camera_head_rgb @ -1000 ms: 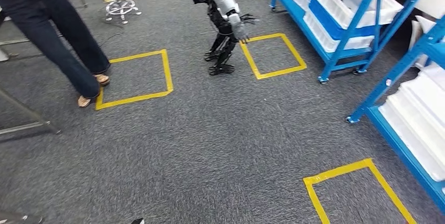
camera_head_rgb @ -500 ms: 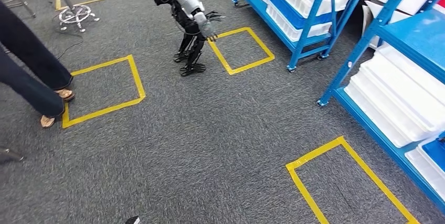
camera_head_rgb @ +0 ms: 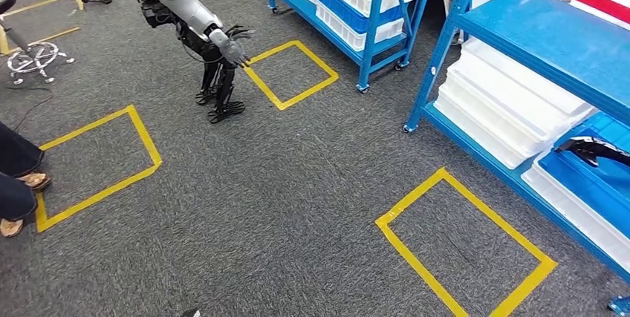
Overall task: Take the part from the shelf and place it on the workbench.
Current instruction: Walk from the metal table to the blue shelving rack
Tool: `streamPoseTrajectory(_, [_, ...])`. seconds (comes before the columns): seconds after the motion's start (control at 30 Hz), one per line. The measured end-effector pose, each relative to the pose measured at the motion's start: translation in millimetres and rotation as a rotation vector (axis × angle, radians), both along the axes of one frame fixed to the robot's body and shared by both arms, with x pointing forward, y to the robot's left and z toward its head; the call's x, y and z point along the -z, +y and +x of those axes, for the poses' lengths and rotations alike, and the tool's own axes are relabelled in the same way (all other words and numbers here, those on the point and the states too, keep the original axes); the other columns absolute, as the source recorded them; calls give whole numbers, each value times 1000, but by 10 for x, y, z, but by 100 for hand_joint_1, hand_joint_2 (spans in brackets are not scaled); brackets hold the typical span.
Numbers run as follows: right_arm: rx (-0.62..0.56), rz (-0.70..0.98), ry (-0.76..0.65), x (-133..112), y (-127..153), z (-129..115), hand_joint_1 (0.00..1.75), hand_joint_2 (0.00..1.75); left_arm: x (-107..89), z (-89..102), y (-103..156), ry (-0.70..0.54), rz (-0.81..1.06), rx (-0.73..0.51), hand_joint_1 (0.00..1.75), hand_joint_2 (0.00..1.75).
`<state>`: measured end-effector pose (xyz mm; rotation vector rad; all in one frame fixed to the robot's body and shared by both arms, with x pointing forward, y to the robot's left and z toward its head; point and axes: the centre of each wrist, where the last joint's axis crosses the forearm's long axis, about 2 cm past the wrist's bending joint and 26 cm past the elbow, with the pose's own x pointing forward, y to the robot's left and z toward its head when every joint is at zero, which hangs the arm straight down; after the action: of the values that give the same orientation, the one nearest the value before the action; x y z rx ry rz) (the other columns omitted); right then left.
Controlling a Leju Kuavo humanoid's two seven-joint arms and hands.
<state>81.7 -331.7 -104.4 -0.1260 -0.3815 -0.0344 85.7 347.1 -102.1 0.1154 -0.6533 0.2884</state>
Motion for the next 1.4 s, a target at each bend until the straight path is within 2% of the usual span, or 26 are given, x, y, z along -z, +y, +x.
streamPoseTrajectory(0.73, [-2, -8, 8, 1, -38, -20, 0, 0, -3, 54, -85, -12, -17, -8, 0, 0])
streamPoseTrajectory(0.93, [-3, -4, 7, 1, -21, -13, 0, 0, 5, -1, -48, -1, -11, -9, 0, 0])
streamPoseTrajectory(1.4, [-18, -8, 13, 0, -7, -3, 0, 0, 7, 1, -77, -3, -16, -5, 0, 0])
